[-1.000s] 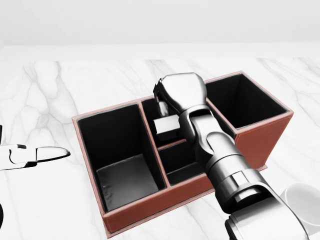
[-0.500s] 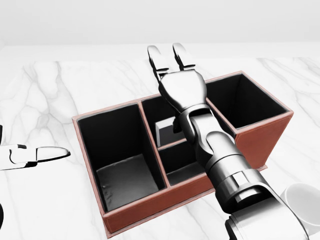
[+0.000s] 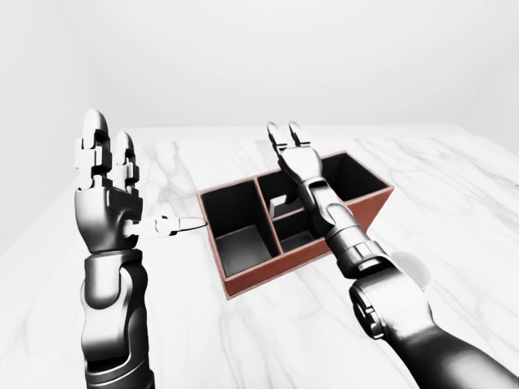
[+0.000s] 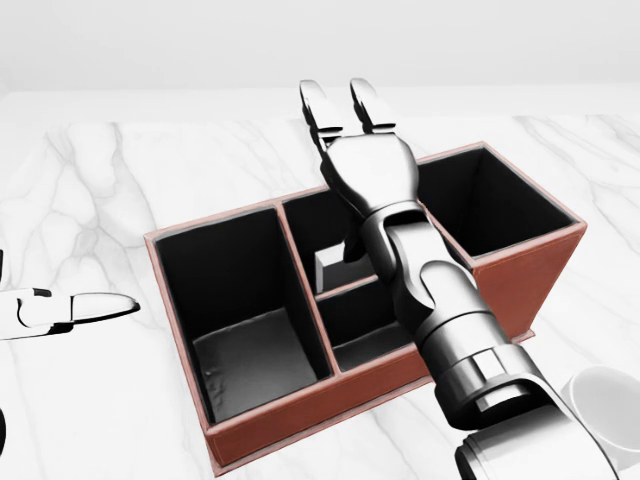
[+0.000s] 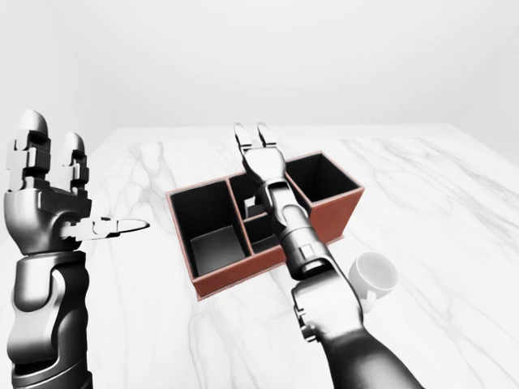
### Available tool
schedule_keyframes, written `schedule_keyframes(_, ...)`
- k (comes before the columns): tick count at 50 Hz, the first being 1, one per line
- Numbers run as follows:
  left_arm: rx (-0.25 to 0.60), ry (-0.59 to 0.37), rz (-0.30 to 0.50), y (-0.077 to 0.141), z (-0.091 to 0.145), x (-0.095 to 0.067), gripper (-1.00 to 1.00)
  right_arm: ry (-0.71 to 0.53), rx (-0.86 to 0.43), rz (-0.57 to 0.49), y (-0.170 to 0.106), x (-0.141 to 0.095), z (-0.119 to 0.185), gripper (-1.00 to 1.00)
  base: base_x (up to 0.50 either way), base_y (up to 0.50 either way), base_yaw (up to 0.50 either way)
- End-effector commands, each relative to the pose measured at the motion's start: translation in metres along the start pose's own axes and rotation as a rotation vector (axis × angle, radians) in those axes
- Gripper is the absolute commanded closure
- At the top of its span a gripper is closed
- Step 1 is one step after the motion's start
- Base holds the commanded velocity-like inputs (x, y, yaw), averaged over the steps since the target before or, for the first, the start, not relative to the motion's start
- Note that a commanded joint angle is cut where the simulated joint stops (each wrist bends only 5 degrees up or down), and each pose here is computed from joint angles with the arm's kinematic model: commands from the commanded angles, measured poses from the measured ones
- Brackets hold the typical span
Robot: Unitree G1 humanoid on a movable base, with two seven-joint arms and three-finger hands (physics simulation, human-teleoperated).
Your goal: Pick up the book and place it in the front compartment of the caddy.
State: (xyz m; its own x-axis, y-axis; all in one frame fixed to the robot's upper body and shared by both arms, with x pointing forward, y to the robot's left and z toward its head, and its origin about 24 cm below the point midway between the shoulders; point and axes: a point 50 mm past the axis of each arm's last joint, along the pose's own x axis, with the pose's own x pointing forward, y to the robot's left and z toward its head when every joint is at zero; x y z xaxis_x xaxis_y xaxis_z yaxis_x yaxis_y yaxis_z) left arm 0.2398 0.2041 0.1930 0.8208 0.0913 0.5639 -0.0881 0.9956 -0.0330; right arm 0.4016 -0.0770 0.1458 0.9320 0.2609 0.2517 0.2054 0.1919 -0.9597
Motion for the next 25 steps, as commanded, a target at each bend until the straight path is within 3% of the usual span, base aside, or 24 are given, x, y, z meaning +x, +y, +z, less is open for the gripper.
schedule_keyframes(1, 0.001, 0.001, 0.003, 0.001, 0.0, 0.0, -1.0, -0.004, 0.099, -0.008, -0.013, -0.002, 0.002, -1.0, 0.0, 0.0, 0.0)
schedule_keyframes(18, 0.003, 0.009, -0.001, 0.0, -0.002, -0.001, -1.0, -0.126, 0.264, -0.068, -0.059, -0.018, 0.02, -1.0, 0.0, 0.0, 0.0)
schedule_keyframes(22, 0.003, 0.008, -0.001, 0.0, -0.002, -0.001, -1.0, -0.128, 0.264, -0.068, -0.06, -0.019, 0.02, -1.0, 0.0, 0.0, 0.0)
schedule_keyframes(23, 0.003, 0.006, -0.002, -0.001, -0.001, -0.001, -1.0, -0.184, 0.302, -0.096, -0.078, -0.025, 0.029, -1.0, 0.0, 0.0, 0.0)
schedule_keyframes(25, 0.004, 0.008, -0.004, -0.001, -0.001, -0.001, -1.0, -0.216, 0.316, -0.11, -0.086, -0.029, 0.034, -1.0, 0.0, 0.0, 0.0)
